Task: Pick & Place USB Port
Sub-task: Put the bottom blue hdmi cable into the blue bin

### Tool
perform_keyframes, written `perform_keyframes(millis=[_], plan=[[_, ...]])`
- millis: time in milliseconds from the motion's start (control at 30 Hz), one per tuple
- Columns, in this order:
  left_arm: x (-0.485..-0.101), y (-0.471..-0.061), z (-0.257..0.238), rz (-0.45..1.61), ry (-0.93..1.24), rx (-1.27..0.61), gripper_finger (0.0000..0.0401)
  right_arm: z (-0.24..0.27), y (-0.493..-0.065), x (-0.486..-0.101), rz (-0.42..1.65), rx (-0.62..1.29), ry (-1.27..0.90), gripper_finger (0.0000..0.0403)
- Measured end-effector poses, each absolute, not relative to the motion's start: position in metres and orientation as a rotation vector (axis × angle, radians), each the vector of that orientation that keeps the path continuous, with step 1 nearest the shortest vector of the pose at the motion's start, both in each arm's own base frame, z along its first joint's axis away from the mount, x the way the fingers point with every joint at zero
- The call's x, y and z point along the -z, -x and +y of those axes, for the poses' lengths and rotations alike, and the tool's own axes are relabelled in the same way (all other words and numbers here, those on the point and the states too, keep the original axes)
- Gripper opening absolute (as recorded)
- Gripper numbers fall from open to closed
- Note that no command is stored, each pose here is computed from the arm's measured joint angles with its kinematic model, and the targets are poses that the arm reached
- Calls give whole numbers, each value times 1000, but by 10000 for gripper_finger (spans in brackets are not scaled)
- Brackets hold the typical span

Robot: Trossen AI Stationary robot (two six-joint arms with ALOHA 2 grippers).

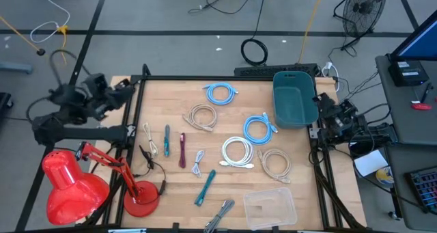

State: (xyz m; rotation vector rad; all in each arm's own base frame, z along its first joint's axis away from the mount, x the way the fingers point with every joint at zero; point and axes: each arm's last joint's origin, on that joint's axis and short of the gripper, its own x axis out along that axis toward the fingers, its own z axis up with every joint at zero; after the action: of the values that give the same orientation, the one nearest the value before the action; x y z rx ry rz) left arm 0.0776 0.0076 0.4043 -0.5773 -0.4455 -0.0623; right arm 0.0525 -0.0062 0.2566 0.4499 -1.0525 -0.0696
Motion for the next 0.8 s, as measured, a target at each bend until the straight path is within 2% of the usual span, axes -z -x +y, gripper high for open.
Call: perform_keyframes(millis=[233, 367, 533, 667, 800], plan=[[-411, -103, 10, -249, 558, 15, 21, 1, -73, -306, -885, -57, -225, 16], [-409, -106, 10, -233, 561, 10, 21, 4, -97, -342, -840, -121, -170, 46], [-410, -104, 10, -241, 559, 12, 21, 9, -145, -369, -687, -183, -140, 95], [-409, -103, 10, -230, 561, 10, 21, 11, -187, -368, -506, -202, -185, 132], [-406, -104, 10, -206, 569, 3, 21, 11, -221, -345, -211, -122, -228, 161]])
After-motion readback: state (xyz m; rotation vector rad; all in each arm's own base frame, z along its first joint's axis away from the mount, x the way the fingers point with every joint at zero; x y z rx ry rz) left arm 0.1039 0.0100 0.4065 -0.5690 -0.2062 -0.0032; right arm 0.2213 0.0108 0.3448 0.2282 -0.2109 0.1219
